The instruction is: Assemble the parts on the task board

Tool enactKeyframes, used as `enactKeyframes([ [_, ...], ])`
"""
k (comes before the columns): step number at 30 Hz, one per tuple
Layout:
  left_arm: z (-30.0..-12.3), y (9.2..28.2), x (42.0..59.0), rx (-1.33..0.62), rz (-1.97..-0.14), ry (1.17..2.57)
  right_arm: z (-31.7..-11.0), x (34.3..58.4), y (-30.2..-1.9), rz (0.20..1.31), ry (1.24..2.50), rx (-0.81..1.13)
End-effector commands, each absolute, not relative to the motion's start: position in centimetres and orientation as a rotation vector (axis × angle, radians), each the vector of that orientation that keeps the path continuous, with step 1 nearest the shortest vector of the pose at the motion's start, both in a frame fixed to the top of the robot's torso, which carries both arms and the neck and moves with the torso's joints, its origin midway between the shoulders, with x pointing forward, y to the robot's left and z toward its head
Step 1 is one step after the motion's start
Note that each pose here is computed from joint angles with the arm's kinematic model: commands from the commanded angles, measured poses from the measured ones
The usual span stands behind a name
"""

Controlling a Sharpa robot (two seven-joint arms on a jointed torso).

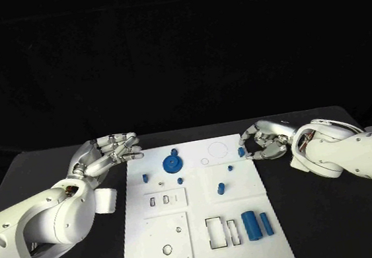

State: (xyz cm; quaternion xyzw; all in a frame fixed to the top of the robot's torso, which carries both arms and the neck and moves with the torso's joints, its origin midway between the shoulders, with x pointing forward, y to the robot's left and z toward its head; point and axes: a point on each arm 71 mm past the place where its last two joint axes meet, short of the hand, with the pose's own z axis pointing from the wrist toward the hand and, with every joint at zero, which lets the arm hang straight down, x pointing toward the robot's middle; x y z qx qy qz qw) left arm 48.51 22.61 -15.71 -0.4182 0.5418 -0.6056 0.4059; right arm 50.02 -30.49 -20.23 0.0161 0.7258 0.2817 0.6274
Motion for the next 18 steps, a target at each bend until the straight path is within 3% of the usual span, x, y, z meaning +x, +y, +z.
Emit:
enactKeyframes([
  [1, -15.57, 22.40, 48.46, -1.044, -1.553, 1.367, -20.43, 49.99, -30.26, 0.659, 1.679, 0.033],
  [18, -15.60, 22.47, 48.48, -1.047, -1.550, 1.370, -20.97, 50.15, -29.26, 0.676, 1.685, 0.036],
])
